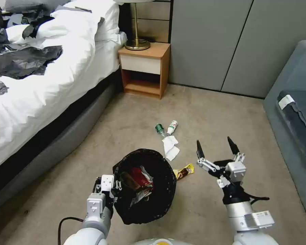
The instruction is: Pick up the trash bin, then pick up the garbage from the floor and place it into the trash bin.
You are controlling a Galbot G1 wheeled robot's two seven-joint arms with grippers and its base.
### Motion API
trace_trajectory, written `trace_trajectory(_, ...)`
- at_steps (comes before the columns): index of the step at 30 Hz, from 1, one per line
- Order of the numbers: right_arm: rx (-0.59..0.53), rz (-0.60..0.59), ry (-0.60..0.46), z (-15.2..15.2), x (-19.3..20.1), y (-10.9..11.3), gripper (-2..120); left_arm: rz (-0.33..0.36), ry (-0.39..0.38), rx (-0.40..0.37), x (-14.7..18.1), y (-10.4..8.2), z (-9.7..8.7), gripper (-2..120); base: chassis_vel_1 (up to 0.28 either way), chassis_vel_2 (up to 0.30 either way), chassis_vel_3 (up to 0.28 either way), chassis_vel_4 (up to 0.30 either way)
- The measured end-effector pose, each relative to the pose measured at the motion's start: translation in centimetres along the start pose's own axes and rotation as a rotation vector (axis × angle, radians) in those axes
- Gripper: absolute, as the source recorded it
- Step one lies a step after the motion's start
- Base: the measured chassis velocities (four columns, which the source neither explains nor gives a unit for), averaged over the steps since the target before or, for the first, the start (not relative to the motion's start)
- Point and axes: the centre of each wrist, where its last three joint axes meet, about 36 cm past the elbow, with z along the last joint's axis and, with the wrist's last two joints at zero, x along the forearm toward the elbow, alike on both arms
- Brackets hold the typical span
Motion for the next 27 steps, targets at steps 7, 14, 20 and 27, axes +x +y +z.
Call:
trace_trajectory(7,-0.01,0.018,0.023,2.5,0.7,0.3,100,-0.005,0.003,-0.001,0.2,0.1,0.1,1,0.0,0.0,0.0,0.0)
trace_trajectory(14,-0.005,0.011,0.014,2.8,0.8,0.1,100,-0.006,0.002,0.0,0.2,0.0,0.0,1,0.0,0.0,0.0,0.0)
trace_trajectory(20,-0.006,0.005,0.01,3.1,0.5,0.0,100,-0.006,0.003,-0.001,0.2,-0.1,0.0,1,0.0,0.0,0.0,0.0)
trace_trajectory(27,-0.009,0.002,0.005,3.1,0.3,0.0,100,-0.007,0.003,-0.001,0.3,0.0,0.0,1,-0.024,0.029,0.016,-0.026)
